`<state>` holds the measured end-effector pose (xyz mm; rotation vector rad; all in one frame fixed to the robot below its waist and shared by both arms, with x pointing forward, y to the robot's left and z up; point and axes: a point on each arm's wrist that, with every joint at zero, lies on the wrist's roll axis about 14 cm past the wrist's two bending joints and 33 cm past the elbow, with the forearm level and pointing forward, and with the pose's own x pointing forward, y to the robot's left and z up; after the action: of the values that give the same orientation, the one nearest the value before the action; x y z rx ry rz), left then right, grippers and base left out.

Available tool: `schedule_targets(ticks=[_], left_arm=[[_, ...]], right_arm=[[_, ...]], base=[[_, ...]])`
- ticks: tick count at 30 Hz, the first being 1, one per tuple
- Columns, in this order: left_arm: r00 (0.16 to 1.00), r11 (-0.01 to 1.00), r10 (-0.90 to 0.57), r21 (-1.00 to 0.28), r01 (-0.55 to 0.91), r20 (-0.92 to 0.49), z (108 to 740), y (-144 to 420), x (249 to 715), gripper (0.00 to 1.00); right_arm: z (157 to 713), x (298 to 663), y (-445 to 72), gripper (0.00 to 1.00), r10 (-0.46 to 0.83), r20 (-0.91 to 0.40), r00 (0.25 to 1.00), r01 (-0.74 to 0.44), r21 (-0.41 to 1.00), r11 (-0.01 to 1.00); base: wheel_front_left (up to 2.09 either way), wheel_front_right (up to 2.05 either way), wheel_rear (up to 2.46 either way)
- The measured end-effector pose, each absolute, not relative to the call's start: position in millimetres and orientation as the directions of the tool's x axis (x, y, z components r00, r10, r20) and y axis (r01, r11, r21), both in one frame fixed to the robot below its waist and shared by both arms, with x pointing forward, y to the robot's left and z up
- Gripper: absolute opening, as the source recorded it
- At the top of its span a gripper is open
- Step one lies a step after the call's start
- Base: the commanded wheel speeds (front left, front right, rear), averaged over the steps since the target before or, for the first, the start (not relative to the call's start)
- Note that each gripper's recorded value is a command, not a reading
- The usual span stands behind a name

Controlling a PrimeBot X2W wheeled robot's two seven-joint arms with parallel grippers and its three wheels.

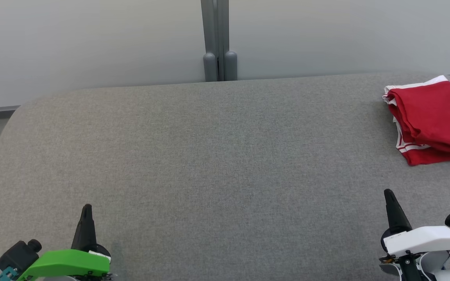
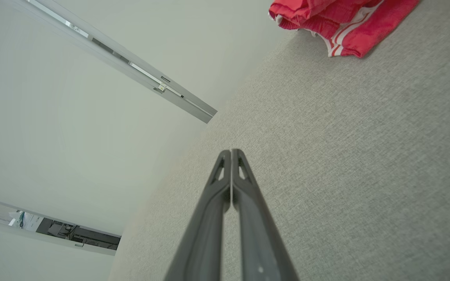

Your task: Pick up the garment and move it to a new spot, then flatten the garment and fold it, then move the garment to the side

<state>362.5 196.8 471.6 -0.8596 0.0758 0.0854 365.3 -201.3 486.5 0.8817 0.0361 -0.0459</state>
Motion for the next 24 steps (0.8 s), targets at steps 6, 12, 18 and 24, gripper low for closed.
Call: schedule_targets(ticks=[6, 12, 18, 24], left_arm=[[0.994, 0.590, 0.043, -0.800, -0.108, -0.103, 472.9, 197.3, 364.5, 0.00], [0.994, 0.533, 0.040, -0.840, -0.105, -0.099, 475.6, 197.6, 367.1, 0.00], [0.995, 0.477, 0.038, -0.873, -0.102, -0.095, 477.8, 198.0, 369.3, 0.00], [0.995, 0.411, 0.034, -0.907, -0.095, -0.089, 480.8, 198.5, 372.0, 0.00]], right_arm=[[488.2, 368.1, -201.5, 0.00, -0.026, -0.051, 0.998, 0.056, 0.814, 0.578], [489.0, 370.0, -201.7, 0.00, -0.026, -0.053, 0.998, 0.059, 0.851, 0.522], [490.1, 372.0, -201.8, 0.00, -0.024, -0.053, 0.998, 0.058, 0.881, 0.469], [491.9, 374.6, -201.6, 0.00, -0.023, -0.051, 0.998, 0.056, 0.912, 0.405]], base=[[0.00, 0.00, 0.00], [0.00, 0.00, 0.00], [0.00, 0.00, 0.00], [0.00, 0.00, 0.00]])
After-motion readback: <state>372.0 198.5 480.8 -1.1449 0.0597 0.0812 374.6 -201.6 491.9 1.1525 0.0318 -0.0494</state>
